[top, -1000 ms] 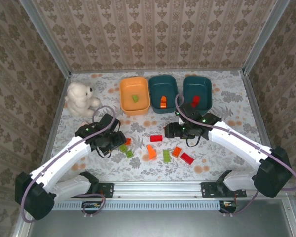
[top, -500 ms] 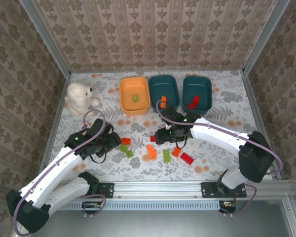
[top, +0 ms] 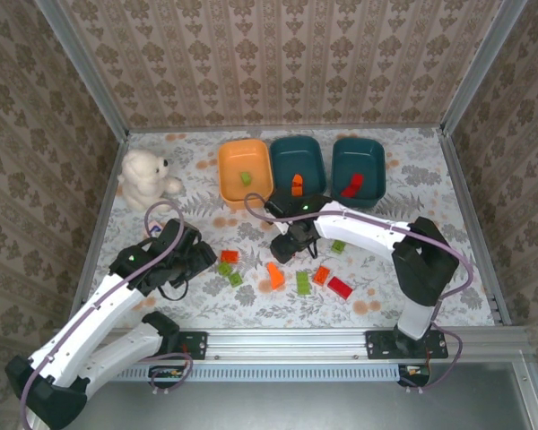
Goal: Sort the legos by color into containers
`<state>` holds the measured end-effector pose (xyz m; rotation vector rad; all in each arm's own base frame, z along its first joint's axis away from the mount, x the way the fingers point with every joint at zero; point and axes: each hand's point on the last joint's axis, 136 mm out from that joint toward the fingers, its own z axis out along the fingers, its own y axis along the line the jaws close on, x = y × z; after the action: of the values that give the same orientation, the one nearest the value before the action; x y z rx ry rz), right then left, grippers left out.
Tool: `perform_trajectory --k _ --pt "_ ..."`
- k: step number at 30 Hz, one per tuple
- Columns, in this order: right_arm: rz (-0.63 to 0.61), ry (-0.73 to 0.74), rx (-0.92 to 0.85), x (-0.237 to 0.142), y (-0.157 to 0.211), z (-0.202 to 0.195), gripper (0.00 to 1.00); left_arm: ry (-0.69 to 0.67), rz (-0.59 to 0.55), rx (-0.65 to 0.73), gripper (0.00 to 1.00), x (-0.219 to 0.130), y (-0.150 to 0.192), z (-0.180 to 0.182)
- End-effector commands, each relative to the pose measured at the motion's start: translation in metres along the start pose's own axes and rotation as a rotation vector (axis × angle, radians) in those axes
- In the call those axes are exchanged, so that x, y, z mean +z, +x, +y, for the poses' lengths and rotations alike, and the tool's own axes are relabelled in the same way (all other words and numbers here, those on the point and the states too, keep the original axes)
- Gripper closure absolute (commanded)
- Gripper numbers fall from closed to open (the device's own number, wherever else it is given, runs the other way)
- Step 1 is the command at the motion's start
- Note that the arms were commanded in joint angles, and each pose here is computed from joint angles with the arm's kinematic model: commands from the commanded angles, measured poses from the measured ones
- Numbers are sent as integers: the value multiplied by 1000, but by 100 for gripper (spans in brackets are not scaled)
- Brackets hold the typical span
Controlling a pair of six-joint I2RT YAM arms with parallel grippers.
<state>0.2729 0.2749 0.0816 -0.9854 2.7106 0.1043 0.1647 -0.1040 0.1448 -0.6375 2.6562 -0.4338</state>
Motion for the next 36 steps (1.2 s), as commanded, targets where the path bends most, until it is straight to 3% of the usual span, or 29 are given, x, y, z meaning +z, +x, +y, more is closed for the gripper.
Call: perform_trajectory --k 1,15,29,33,36 --pt "45 -12 -118 9 -3 5 28 -14 -18 -12 29 -3 -3 5" --pt "141 7 -131 48 -10 1 31 7 -19 -23 29 -3 -5 -2" --pt "179 -2 -33 64 -9 -11 58 15 -19 -26 29 -2 -6 -5" --pt "115 -1 1 50 -20 -13 74 20 -17 -20 29 -1 -7 -7" --pt "16 0 75 19 -37 -24 79 33 -18 4 29 -2 -9 -14"
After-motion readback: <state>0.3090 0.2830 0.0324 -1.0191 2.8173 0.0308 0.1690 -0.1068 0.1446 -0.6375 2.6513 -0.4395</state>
